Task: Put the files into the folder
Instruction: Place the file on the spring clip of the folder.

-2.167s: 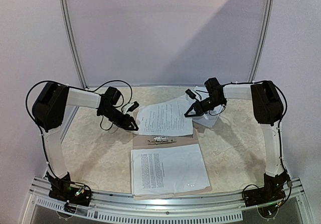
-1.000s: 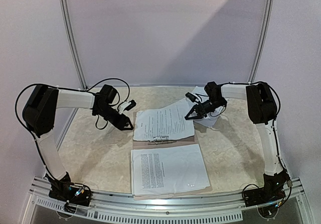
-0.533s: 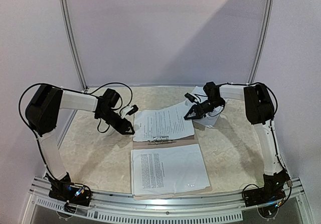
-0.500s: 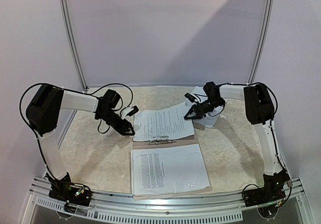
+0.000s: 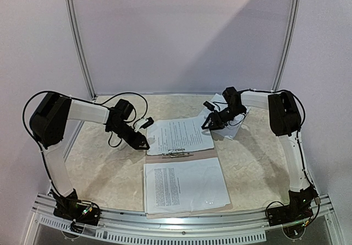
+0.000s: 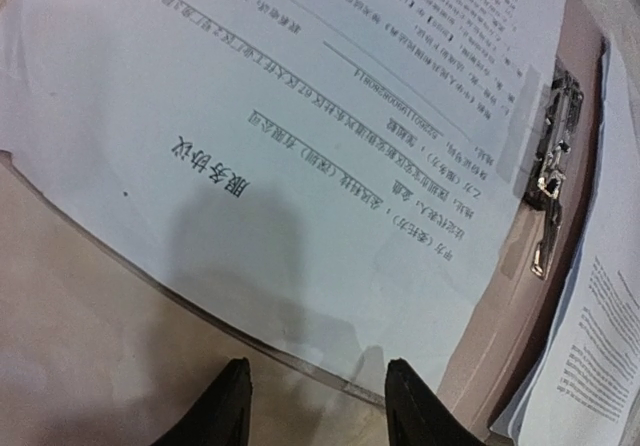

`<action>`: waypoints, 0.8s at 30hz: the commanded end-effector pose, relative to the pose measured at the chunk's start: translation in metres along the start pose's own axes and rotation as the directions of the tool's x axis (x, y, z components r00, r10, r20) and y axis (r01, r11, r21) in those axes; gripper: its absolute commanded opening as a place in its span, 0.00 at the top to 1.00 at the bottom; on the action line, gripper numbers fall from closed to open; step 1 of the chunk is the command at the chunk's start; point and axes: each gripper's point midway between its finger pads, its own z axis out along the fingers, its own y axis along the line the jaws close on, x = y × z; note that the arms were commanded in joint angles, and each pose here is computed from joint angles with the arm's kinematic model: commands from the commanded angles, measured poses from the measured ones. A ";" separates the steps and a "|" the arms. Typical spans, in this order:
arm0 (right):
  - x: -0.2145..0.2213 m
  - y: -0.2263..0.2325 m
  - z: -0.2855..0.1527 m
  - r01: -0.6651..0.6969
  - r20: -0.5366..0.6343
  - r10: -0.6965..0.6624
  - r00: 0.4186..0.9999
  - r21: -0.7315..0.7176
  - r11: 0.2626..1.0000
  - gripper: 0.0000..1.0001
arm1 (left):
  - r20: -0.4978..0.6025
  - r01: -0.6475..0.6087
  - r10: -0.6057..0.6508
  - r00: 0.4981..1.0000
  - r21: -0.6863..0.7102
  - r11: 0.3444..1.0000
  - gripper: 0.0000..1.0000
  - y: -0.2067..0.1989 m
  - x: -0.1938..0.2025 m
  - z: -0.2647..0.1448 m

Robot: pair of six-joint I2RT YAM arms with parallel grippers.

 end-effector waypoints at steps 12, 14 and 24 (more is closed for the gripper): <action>-0.031 -0.029 -0.141 -0.259 0.363 0.134 0.922 0.321 0.911 0.43 | -0.008 -0.118 0.118 0.993 0.028 0.993 0.52 -0.015 -0.012 -0.018; -0.025 -0.058 -0.170 -0.375 0.467 0.185 0.864 0.353 0.857 0.43 | -0.002 -0.138 0.138 0.990 0.030 0.990 0.52 -0.017 -0.018 -0.023; -0.048 -0.152 -0.261 -0.603 0.832 0.260 0.490 0.108 0.791 0.48 | 0.074 -0.250 0.254 0.964 -0.051 0.967 0.45 -0.011 -0.067 -0.048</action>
